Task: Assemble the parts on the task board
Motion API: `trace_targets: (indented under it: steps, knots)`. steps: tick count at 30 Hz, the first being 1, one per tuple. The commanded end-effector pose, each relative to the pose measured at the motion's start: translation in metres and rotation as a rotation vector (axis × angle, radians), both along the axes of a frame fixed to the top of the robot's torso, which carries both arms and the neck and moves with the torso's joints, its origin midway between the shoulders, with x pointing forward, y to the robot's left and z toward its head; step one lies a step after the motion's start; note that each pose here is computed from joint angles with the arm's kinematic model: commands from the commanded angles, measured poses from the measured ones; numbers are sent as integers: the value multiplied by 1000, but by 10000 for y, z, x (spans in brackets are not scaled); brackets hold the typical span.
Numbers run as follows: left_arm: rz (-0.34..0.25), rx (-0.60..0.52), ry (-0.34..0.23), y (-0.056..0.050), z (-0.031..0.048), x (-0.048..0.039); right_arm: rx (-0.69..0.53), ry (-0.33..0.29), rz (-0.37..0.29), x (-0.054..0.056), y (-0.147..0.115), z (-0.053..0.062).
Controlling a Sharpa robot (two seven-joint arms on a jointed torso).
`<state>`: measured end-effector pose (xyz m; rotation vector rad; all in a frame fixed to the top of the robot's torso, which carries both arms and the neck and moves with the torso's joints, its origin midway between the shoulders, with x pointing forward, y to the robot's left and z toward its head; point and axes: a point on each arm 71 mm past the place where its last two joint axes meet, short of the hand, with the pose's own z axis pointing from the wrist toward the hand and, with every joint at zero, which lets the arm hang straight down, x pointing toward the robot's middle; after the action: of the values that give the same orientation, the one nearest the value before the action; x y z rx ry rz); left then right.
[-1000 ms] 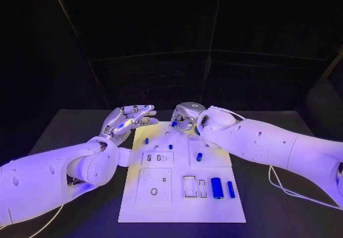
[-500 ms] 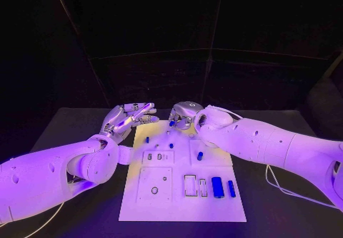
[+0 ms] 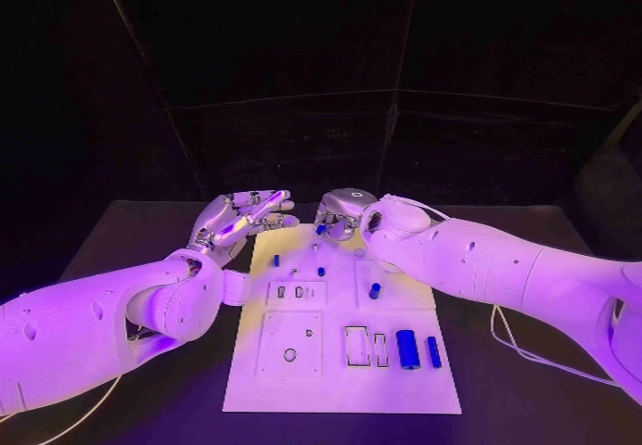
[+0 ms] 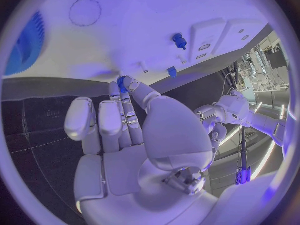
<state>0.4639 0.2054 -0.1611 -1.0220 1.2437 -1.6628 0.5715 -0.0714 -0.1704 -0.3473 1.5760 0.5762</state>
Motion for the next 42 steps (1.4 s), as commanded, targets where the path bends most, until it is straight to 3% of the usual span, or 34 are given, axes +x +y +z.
trace_targets:
  steps: [1,13,24,28,33,42]
  knots:
    - [-18,-5,-9,-18,22,2,-24,5,2,7,17,-3]
    - [-21,-5,-8,-13,27,5,-12,-8,3,4,-1,9]
    - [-14,-3,-8,24,28,6,63,-38,-16,-88,-302,76]
    - [-11,-2,-8,45,28,5,119,5,-65,-145,-576,98]
    - [-7,0,-8,67,25,10,173,102,-152,-188,-951,125]
    - [-6,1,-7,70,19,23,126,205,-242,-171,-1297,71]
